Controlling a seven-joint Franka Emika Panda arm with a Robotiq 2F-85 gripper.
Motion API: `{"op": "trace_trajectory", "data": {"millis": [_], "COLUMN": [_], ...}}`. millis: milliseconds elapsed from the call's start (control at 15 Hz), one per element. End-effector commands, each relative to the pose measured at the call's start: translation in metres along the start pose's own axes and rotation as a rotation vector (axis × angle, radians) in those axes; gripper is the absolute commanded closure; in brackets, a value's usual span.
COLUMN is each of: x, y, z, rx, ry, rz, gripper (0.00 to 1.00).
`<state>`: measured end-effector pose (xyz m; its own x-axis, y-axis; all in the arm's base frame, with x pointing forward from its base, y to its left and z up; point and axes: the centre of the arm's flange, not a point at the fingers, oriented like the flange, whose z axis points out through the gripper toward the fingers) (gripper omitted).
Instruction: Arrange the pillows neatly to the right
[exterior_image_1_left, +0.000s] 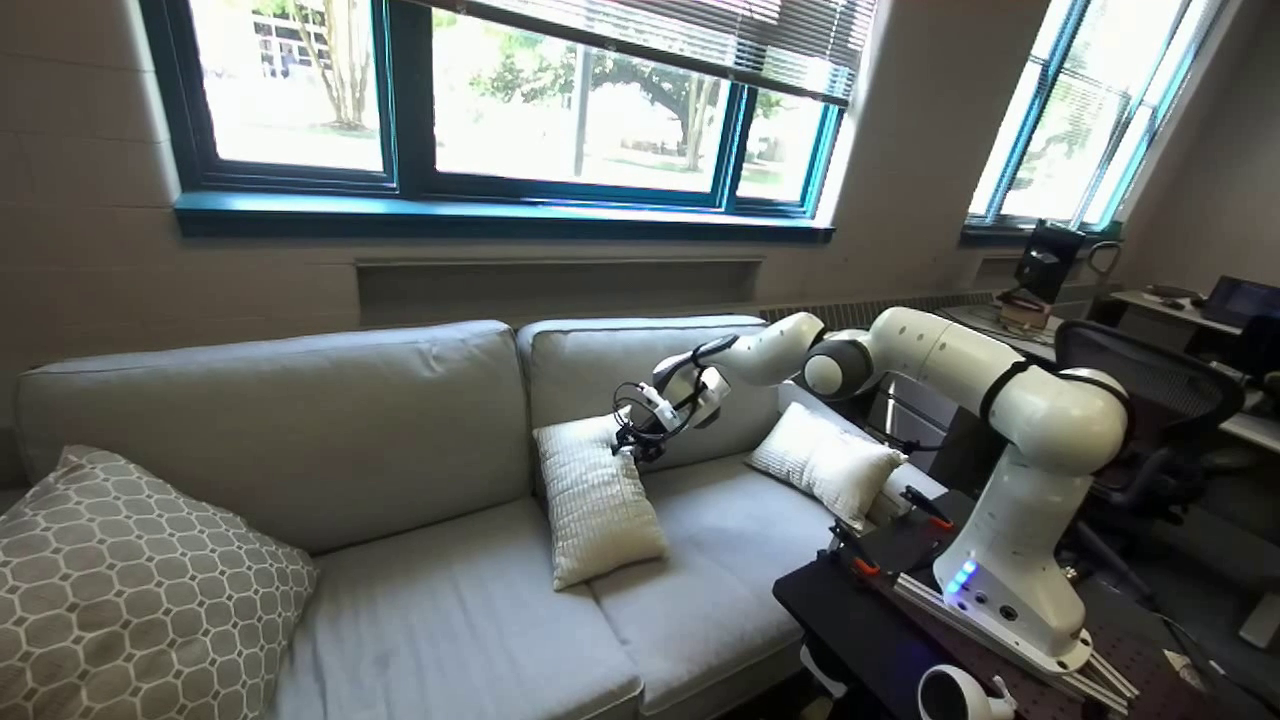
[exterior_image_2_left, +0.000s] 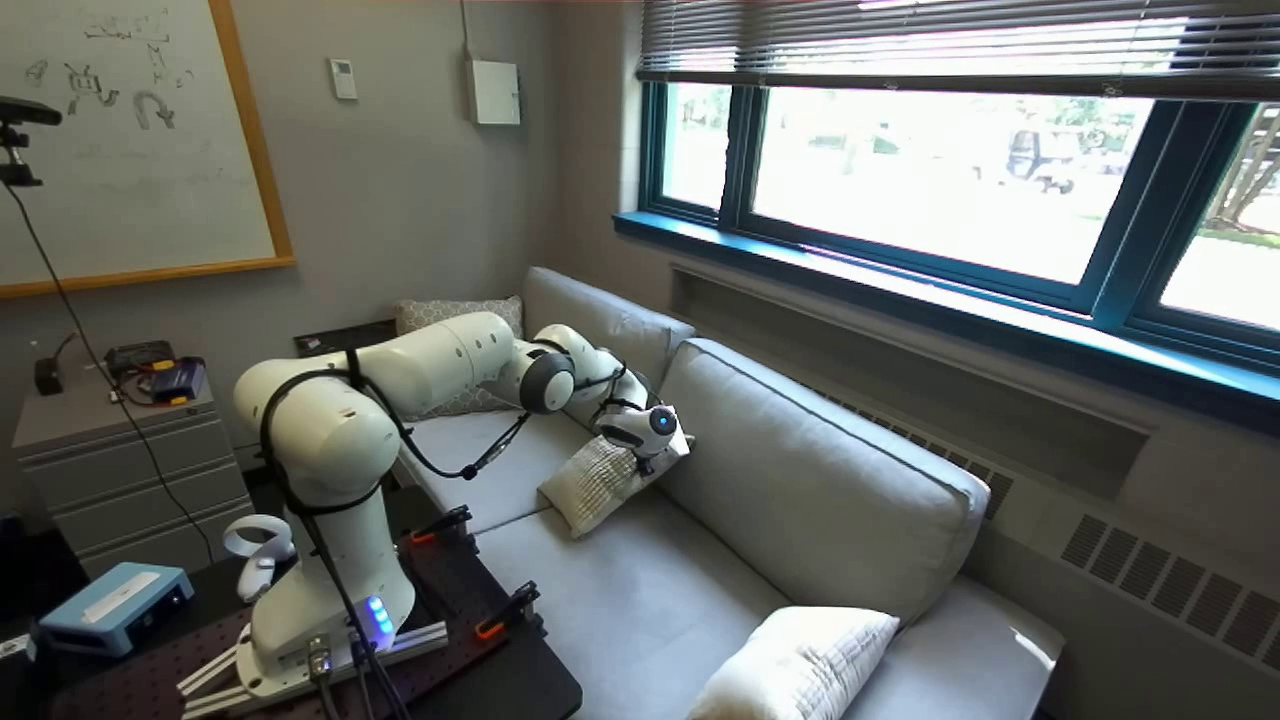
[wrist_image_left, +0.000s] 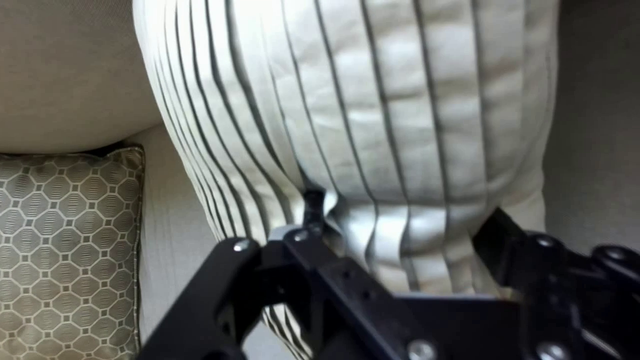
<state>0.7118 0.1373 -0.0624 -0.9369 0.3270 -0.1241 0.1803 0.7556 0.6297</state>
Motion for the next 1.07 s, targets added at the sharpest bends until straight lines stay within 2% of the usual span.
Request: {"op": "trace_trajectory", "data": {"millis": [0, 333, 400, 733, 1000], "x": [-0.053, -0.055, -0.053, -0.021, 0.021], "y": [-0.005, -0.004, -0.001, 0.031, 0.085], "z": [0.053, 0.042, 0.039, -0.002, -0.041], "rx": [0.004, -0.008, -0.002, 0.021, 0.070], "ry": [-0.013, -0.017, -0.010, -0.037, -0.078], "rz": [0.009, 0.014, 0.017, -0.010, -0.108], "gripper": [0.56, 0.94, 0.98, 0.99, 0.98]}}
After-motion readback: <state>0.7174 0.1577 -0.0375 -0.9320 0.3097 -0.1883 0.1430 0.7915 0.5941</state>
